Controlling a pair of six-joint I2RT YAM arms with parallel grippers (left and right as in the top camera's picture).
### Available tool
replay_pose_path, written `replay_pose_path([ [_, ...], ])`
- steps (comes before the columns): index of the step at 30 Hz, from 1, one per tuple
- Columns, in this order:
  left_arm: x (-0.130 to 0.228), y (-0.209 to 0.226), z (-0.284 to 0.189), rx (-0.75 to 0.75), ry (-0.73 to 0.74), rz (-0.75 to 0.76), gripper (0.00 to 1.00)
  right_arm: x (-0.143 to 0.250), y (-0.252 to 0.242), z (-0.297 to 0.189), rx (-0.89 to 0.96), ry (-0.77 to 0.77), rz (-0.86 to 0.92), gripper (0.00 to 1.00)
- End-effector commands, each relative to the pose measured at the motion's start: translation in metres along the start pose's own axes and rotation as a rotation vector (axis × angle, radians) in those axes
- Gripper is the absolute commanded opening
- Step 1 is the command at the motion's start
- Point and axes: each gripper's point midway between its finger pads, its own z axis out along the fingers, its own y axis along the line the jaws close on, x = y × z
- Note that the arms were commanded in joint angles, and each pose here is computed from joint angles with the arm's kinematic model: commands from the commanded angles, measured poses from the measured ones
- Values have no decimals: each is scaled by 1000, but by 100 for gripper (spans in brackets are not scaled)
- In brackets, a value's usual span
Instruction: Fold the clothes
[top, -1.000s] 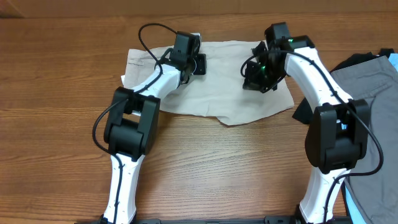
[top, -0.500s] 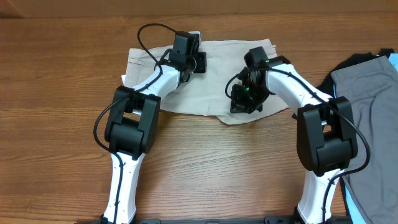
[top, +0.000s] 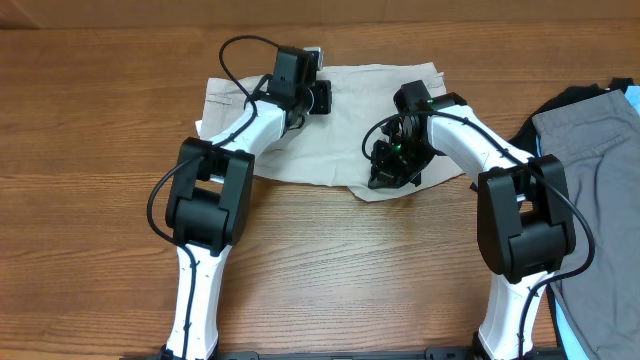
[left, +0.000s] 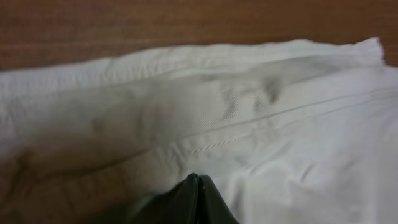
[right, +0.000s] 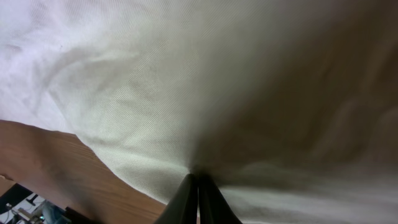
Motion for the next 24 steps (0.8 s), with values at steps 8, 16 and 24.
replay_pose_path([
  [8, -59, -13, -38, -62, -138, 36, 4, -1, 0, 2, -5, 0, 3, 8],
  [16, -24, 40, -5, -213, -78, 1, 4, 0, 0, 2, -5, 1, 4, 8],
  [24, -22, 73, 6, -268, -107, -21, 4, 0, 0, 2, -3, 3, 5, 8],
])
